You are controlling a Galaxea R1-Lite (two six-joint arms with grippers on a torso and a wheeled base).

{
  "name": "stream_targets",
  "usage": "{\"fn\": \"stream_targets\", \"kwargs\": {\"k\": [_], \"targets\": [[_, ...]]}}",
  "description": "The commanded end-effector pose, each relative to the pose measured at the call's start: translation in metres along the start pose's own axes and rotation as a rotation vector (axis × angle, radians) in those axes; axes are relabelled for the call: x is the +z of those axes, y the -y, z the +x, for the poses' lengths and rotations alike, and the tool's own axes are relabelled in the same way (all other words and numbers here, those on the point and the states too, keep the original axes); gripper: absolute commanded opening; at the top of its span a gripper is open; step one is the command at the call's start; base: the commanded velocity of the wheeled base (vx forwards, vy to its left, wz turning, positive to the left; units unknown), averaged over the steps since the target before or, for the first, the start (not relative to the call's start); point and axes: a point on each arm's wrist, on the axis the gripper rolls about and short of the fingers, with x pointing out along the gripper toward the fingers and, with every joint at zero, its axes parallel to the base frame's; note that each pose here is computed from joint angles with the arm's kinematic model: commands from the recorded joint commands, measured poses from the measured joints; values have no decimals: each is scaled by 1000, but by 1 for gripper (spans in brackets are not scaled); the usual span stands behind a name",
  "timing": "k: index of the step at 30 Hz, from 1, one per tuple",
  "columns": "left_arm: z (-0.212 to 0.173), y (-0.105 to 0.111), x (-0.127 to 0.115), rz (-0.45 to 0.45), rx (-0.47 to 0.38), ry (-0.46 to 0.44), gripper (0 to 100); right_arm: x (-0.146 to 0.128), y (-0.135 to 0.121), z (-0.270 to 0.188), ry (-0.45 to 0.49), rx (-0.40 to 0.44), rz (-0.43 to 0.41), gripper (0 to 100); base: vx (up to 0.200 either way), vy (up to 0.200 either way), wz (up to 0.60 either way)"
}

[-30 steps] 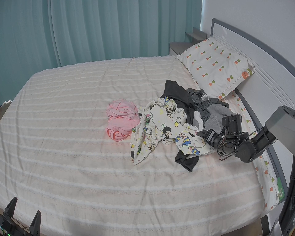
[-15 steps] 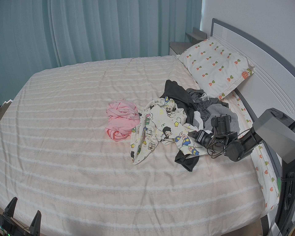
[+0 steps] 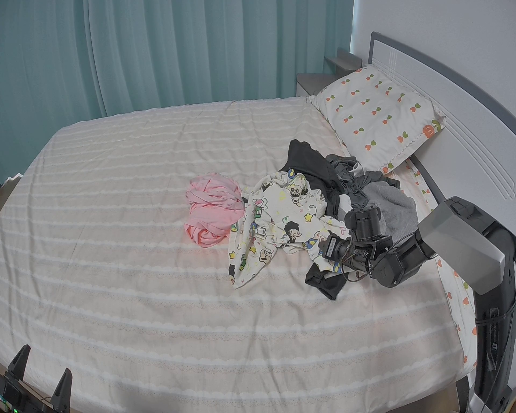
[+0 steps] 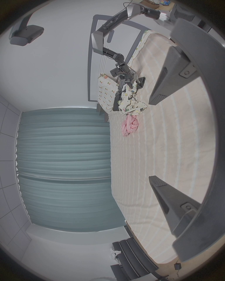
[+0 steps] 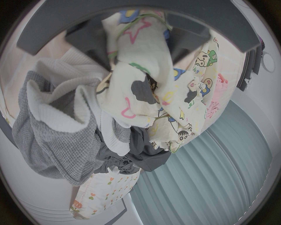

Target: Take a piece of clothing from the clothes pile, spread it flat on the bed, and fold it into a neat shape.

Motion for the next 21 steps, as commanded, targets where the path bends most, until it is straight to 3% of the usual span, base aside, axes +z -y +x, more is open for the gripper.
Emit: {"fn": "stream_targets", "kwargs": {"k": [1, 10, 21], "targets": [[0, 0, -4, 0, 1, -5, 100, -3, 1, -3, -2, -17, -26, 0, 0, 0, 0], [0, 0, -4, 0, 1, -5, 100, 0, 3, -33, 5, 2, -13, 0, 0, 0, 0], [0, 0, -4, 0, 1, -5, 100, -26, 12, -85, 7, 103, -33, 0, 0, 0, 0]]}}
